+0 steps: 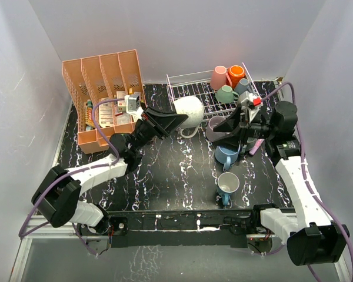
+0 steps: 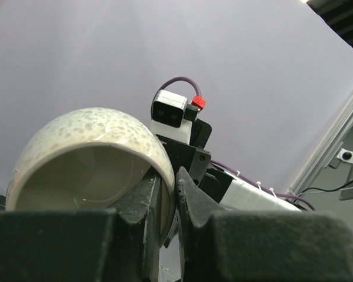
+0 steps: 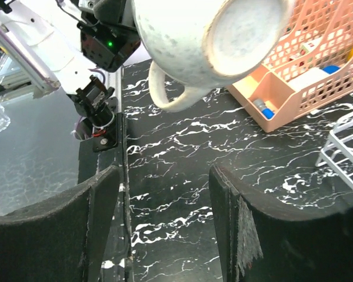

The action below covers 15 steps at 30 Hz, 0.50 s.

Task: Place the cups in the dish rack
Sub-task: Turn the cup upside down in the dish rack.

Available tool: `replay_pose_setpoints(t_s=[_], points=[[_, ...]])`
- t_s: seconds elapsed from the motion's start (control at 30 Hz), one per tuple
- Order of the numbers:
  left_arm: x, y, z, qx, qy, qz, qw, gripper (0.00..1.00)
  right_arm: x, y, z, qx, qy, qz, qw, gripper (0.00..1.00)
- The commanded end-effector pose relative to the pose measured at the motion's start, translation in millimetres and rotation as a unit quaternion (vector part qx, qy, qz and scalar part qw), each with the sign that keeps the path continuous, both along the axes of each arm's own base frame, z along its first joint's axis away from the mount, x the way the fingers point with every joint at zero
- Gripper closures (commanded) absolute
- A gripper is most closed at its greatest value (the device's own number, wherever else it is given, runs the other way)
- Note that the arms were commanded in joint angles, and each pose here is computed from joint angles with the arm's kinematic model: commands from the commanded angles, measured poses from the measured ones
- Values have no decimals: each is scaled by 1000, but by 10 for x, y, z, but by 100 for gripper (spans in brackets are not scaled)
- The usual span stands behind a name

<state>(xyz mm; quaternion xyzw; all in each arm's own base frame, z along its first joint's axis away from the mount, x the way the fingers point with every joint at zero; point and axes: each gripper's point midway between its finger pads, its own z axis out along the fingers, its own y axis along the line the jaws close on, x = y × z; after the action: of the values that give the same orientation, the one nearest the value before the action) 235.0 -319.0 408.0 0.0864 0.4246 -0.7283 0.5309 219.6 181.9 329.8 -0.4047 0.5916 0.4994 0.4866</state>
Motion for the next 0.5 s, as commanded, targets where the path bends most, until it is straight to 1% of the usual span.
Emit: replay_pose_setpoints(t_s=[0.0, 0.03, 0.07, 0.13, 0.27, 0.47], points=[[-502, 391, 855, -124, -160, -9, 979, 100, -64, 142, 210, 29, -18, -5, 999, 35], [-521, 396, 894, -126, -165, -11, 978, 100, -78, 171, 227, 37, -13, -5, 999, 35], [-533, 398, 918, -128, -169, -13, 977, 100, -89, 197, 239, 47, -1, -7, 999, 33], [-478, 345, 905, -125, -166, -15, 978, 100, -103, 247, 289, 70, 13, -14, 997, 32], [-470, 321, 995, -131, -174, -21, 976, 100, -94, 346, 365, 113, 46, -33, 992, 26], [-436, 309, 1129, -148, -174, -27, 973, 100, 21, 389, 494, 151, 75, -59, 984, 25]])
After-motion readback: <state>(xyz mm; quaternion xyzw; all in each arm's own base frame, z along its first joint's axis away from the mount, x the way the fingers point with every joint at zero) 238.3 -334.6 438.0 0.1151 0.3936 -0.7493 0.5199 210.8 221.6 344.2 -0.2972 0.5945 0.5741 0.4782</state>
